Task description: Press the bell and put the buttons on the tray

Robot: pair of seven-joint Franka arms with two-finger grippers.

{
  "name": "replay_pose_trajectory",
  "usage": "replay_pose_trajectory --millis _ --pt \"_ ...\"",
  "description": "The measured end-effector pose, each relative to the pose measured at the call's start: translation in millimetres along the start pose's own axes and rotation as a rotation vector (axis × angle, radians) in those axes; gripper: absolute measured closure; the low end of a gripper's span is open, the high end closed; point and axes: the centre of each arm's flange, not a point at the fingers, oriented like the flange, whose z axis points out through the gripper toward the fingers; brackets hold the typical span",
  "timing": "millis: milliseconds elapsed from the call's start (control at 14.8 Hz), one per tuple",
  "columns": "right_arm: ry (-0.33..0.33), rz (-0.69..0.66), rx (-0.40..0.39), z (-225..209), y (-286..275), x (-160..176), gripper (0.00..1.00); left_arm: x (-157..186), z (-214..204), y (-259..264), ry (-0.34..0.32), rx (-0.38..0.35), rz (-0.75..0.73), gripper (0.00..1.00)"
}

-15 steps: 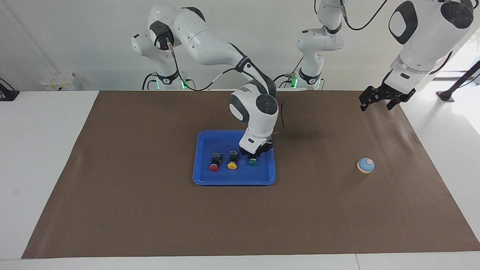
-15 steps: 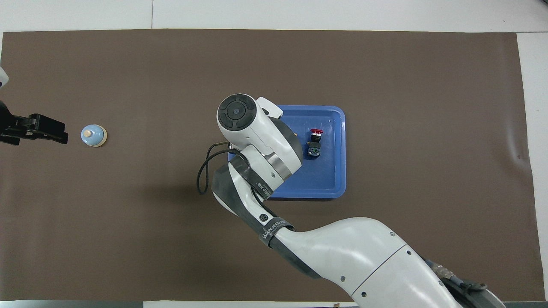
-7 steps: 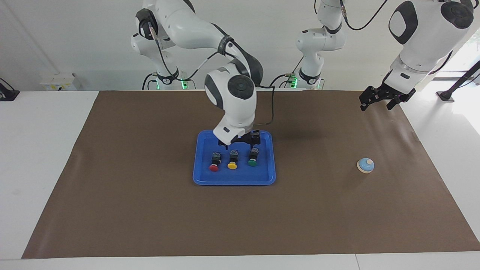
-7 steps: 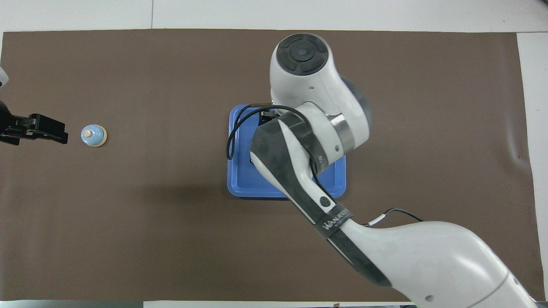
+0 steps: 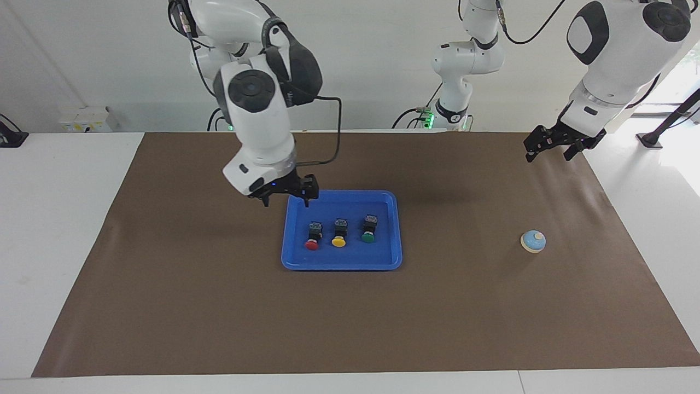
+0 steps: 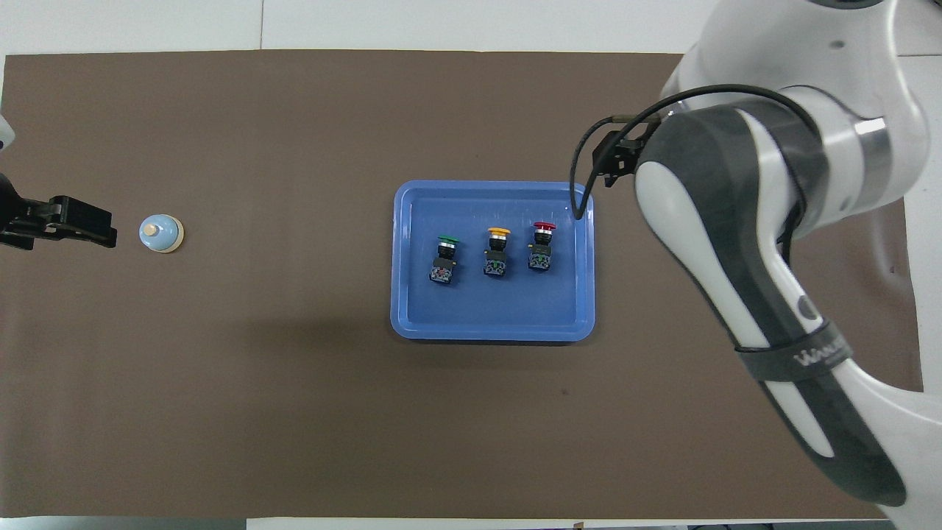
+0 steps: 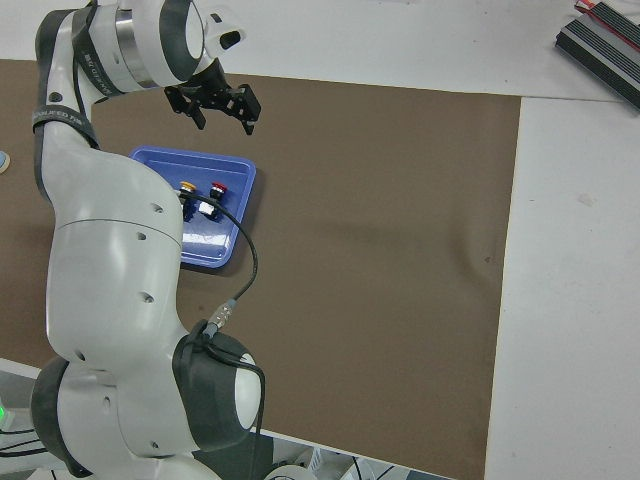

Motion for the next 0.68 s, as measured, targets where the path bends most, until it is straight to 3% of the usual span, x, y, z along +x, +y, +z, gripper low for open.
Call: replay_pose_trajectory --millis 338,675 --pt "-0.012 -0.061 0.010 -35 90 -18 0.00 0 0 0 0.000 0.000 0.000 0.00" --pt "0.025 -0.034 0.007 -92 130 -94 0.00 0 0 0 0.000 0.000 0.000 0.00"
